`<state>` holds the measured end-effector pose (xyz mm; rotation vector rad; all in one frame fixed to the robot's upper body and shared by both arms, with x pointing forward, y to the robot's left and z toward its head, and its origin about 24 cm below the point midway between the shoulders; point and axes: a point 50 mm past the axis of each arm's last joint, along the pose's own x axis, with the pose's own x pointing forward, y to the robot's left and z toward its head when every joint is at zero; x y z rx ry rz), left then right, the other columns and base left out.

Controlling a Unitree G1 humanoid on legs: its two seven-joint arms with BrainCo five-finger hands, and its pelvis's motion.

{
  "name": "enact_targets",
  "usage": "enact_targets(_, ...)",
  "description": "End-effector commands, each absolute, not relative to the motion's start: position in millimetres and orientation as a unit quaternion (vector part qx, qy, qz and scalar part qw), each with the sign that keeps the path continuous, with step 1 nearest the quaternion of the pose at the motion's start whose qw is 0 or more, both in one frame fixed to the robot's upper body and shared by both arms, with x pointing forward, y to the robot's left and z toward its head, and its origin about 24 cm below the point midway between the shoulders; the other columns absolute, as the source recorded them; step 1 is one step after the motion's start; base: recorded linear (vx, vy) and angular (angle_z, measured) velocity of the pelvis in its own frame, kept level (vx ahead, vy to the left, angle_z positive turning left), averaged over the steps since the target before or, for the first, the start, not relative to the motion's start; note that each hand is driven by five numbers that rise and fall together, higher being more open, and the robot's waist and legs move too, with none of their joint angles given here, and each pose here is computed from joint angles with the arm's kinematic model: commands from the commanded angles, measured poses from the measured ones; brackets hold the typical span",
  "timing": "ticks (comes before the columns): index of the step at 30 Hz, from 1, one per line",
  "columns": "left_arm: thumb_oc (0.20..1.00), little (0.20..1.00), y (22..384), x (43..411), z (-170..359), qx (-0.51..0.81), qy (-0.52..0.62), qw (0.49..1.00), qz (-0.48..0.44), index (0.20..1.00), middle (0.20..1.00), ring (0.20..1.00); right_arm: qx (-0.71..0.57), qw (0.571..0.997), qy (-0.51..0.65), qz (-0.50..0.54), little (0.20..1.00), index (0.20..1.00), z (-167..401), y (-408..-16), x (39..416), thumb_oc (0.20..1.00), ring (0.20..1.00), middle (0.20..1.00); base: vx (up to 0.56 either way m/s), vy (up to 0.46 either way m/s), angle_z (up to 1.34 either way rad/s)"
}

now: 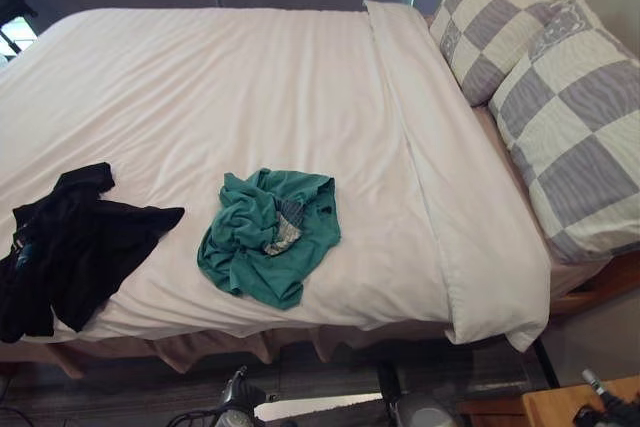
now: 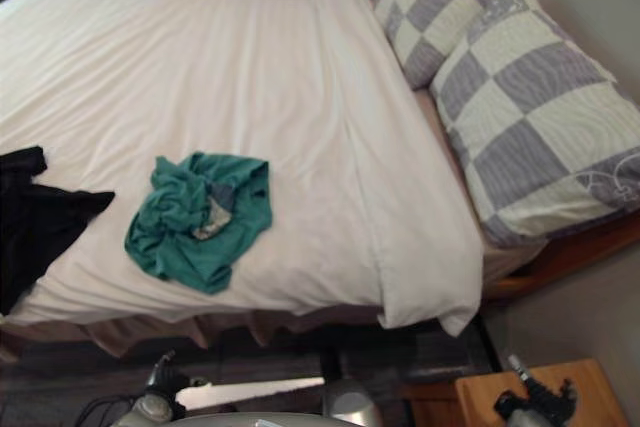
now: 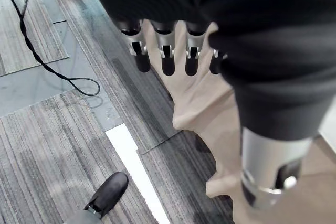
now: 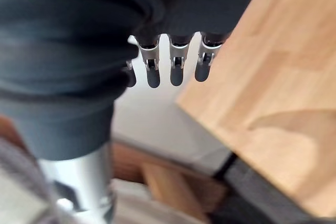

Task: Tidy up the quilt and then pick up the clothes from the bed and put them into the laundry hamper.

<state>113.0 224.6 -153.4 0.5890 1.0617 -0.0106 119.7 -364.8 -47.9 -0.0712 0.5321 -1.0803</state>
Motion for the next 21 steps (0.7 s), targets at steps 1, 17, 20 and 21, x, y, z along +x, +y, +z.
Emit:
enact_targets(1, 1.000, 1.000, 232.5, 142.1, -143.2, 0.305, 0.466, 0.830, -0.010, 1.000, 1.000, 1.000, -0.167, 0.877, -0.015, -0.451, 0.200, 0.200, 77.7, -388.3, 218.1, 0.200, 0.200, 0.200, -0.05, -0.038, -0.05)
enact_targets(17, 1.000, 1.000, 240.5, 158.4, -135.0, 0.339, 0.446, 0.828, 0.016, 1.000, 1.000, 1.000, 0.001, 0.902, 0.226, -0.367, 0.200, 0.200, -47.1, -288.6, 249.1, 0.200, 0.200, 0.200, -0.08, 0.002, 0.11)
enact_targets(20, 1.000, 1.000, 244.4, 148.0, -138.8, 0.343, 0.465, 0.816, 0.026, 1.000, 1.000, 1.000, -0.004, 0.872, 0.347, -0.344, 0.200, 0.200, -101.7, -271.7, 186.7, 0.200, 0.200, 0.200, 0.03, 0.146, -0.04)
enact_targets(21, 1.000, 1.000, 245.3, 144.9, -139.9, 0.345, 0.471, 0.812, 0.026, 1.000, 1.000, 1.000, -0.004, 0.857, 0.390, -0.337, 0.200, 0.200, -117.6, -265.9, 162.1, 0.200, 0.200, 0.200, 0.04, 0.158, -0.14)
